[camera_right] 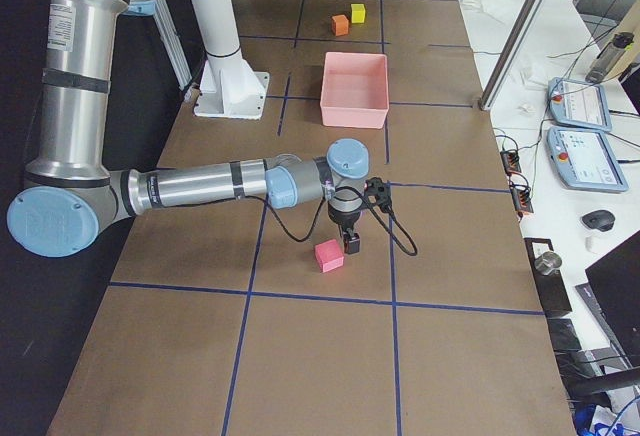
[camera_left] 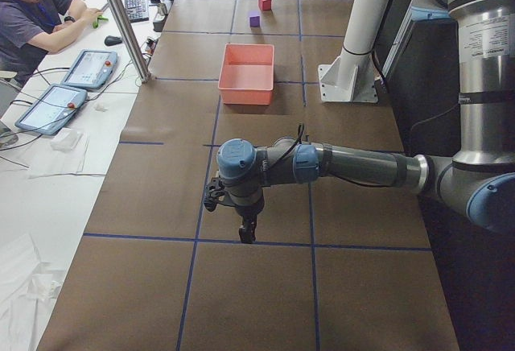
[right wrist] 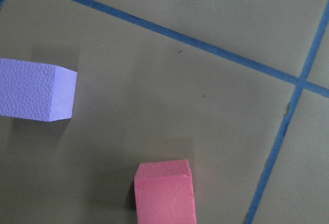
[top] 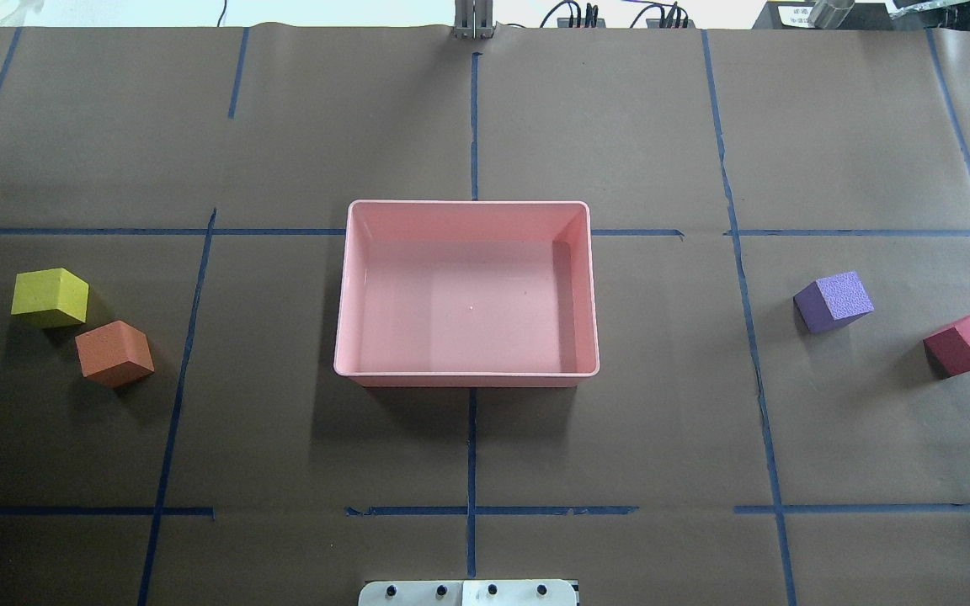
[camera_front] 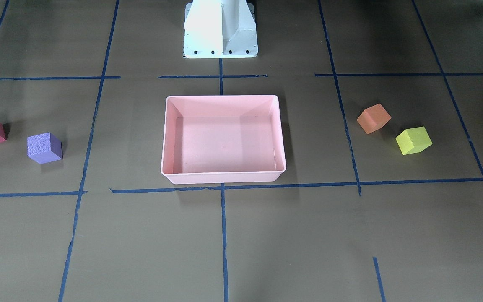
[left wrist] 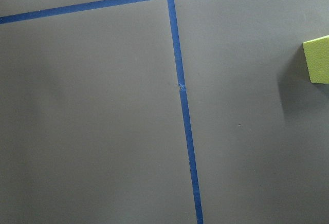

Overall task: Place blocks into pink bin with both arms
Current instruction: 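Move the right gripper down over the red cube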

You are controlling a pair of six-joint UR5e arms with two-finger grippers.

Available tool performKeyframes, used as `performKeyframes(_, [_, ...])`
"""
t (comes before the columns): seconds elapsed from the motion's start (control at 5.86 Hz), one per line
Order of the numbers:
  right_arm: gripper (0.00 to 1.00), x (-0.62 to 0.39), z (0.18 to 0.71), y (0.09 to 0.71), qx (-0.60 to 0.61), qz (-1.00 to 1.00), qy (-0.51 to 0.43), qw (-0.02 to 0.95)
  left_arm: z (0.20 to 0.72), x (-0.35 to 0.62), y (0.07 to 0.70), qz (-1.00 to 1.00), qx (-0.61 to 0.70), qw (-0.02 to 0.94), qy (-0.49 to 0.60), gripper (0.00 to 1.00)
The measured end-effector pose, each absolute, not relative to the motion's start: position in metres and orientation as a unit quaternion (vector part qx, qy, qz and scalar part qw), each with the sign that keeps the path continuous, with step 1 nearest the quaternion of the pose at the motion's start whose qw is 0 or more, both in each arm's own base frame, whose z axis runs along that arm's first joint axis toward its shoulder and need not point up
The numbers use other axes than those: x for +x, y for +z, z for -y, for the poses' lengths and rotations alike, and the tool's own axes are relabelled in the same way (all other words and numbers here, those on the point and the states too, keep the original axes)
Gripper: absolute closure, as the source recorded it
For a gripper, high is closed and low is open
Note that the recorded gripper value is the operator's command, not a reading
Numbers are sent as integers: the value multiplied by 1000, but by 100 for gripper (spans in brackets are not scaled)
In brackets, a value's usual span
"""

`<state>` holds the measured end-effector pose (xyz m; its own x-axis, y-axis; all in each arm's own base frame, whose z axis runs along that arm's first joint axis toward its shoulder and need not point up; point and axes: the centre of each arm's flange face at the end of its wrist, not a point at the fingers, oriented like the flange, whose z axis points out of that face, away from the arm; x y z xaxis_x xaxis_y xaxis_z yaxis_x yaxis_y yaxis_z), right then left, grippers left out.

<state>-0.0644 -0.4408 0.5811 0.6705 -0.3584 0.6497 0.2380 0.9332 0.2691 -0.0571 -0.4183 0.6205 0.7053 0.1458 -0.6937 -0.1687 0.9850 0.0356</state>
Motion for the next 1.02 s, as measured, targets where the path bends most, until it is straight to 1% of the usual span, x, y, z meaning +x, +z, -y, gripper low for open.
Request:
performKeyframes(0.34, [0,-105,437,631,94,379,-187,901,418,-57,620,-374,-15,923,85,0])
performKeyframes(1.02, [1,-131,428,660,82,367,-201,905,418,-57,621,-374,-16,923,85,0])
